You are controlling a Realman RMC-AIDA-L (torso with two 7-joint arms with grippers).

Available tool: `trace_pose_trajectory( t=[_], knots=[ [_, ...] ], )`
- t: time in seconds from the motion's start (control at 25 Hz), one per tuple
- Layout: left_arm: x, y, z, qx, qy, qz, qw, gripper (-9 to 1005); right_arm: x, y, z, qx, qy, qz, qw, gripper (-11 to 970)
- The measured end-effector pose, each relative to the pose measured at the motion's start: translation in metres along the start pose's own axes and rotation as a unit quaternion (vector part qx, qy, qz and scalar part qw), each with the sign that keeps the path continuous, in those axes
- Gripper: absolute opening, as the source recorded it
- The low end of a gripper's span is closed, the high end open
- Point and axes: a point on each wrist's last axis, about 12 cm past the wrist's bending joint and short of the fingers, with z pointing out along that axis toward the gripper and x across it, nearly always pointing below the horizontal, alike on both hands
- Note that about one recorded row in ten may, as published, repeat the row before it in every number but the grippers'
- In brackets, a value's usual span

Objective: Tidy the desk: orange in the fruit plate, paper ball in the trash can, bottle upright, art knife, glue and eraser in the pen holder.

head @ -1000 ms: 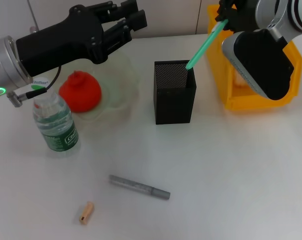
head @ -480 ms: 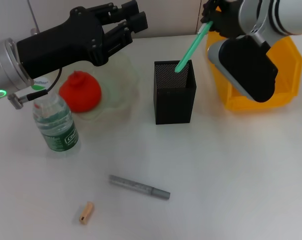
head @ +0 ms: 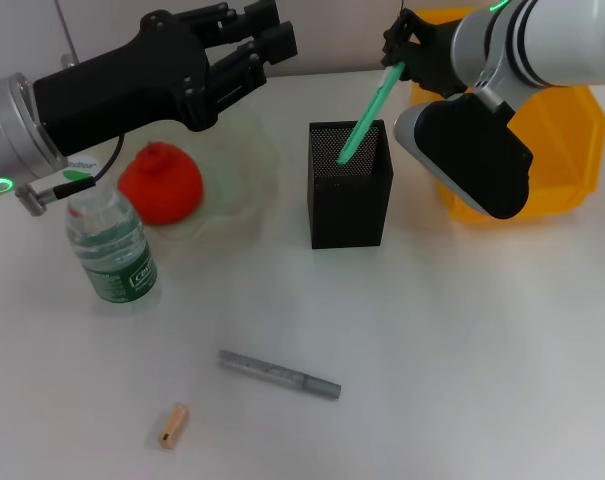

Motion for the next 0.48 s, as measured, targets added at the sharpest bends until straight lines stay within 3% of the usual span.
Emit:
trace_pose_trajectory(
  t=[0.48],
  knots=[
    [0.0026,-0.0011,-0.0023,-0.002,-0.001,0.002,1.0,343,-0.0081,-0.0015,0.0085,0.001,-0.006,-0.019,1.0,216]
  ],
)
